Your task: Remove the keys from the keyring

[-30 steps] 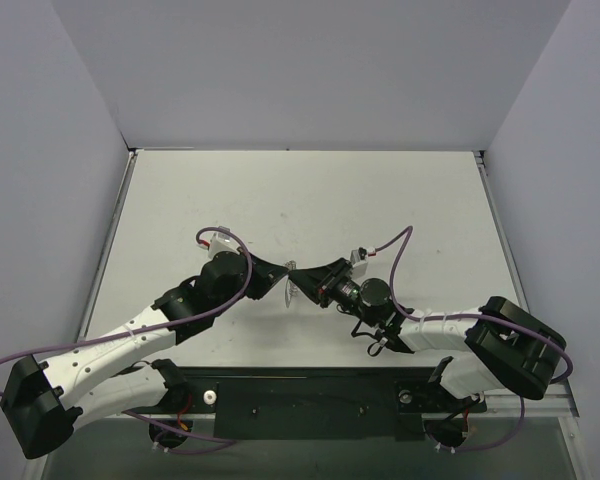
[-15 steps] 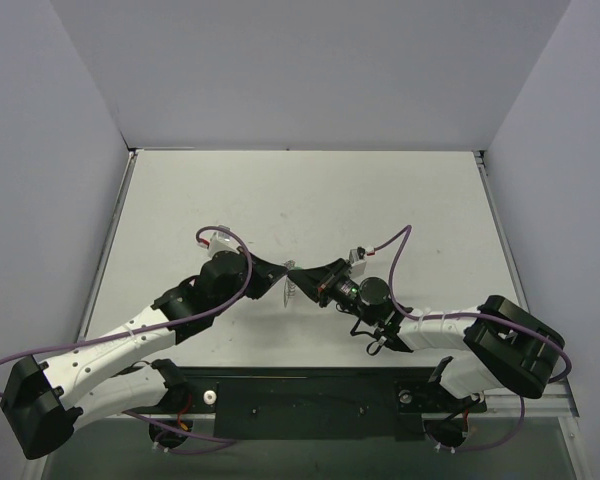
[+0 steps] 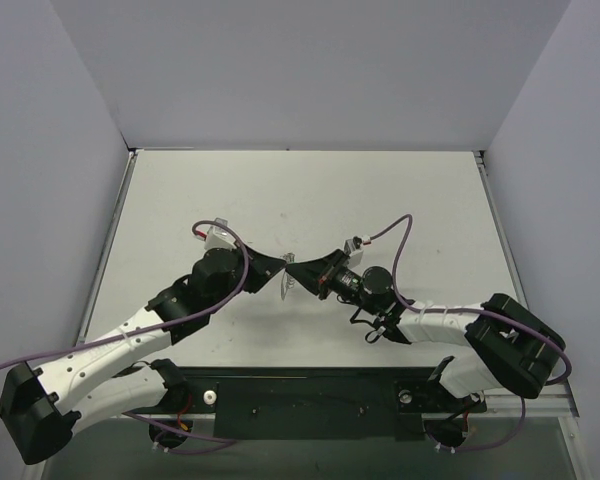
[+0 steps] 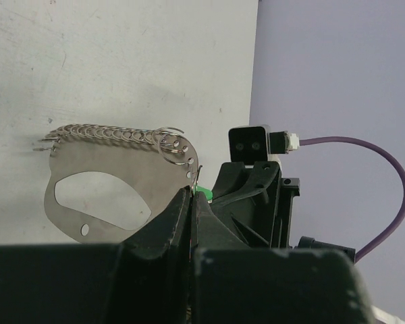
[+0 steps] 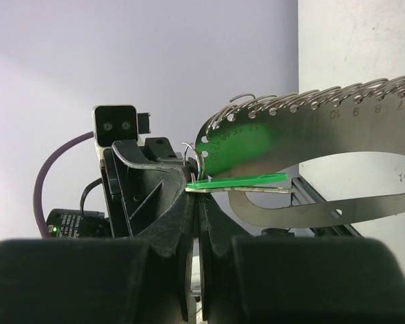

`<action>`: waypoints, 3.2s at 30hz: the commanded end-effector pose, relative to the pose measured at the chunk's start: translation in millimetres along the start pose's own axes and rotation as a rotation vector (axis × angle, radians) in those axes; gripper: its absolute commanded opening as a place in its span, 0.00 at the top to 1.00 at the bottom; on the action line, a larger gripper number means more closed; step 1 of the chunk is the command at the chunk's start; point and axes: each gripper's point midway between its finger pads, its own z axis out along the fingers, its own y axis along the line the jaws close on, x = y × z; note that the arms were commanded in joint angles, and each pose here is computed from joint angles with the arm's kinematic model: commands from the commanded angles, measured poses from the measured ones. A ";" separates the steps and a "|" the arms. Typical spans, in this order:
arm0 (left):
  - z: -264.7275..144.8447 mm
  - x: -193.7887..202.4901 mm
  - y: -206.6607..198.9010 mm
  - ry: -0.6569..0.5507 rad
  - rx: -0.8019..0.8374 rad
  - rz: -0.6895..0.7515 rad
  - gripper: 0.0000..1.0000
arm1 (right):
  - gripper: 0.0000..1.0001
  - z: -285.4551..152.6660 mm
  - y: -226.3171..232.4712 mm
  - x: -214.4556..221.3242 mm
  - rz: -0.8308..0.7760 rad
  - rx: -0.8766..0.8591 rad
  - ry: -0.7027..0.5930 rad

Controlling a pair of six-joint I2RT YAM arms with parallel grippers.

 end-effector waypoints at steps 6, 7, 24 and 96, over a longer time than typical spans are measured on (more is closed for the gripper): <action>-29.6 13.9 -67.2 0.125 0.245 0.042 1.00 | 1.00 -23.8 114.2 24.3 -0.089 -0.419 0.183; -32.0 11.7 -75.8 0.117 0.281 0.041 1.00 | 1.00 -24.4 115.6 24.7 -0.096 -0.420 0.197; -51.7 23.3 -92.1 0.207 0.359 0.084 1.00 | 1.00 -44.9 145.3 43.0 -0.213 -0.479 0.409; -46.3 43.2 -91.4 0.287 0.400 0.087 1.00 | 1.00 -74.3 90.6 43.0 -0.653 -0.023 0.517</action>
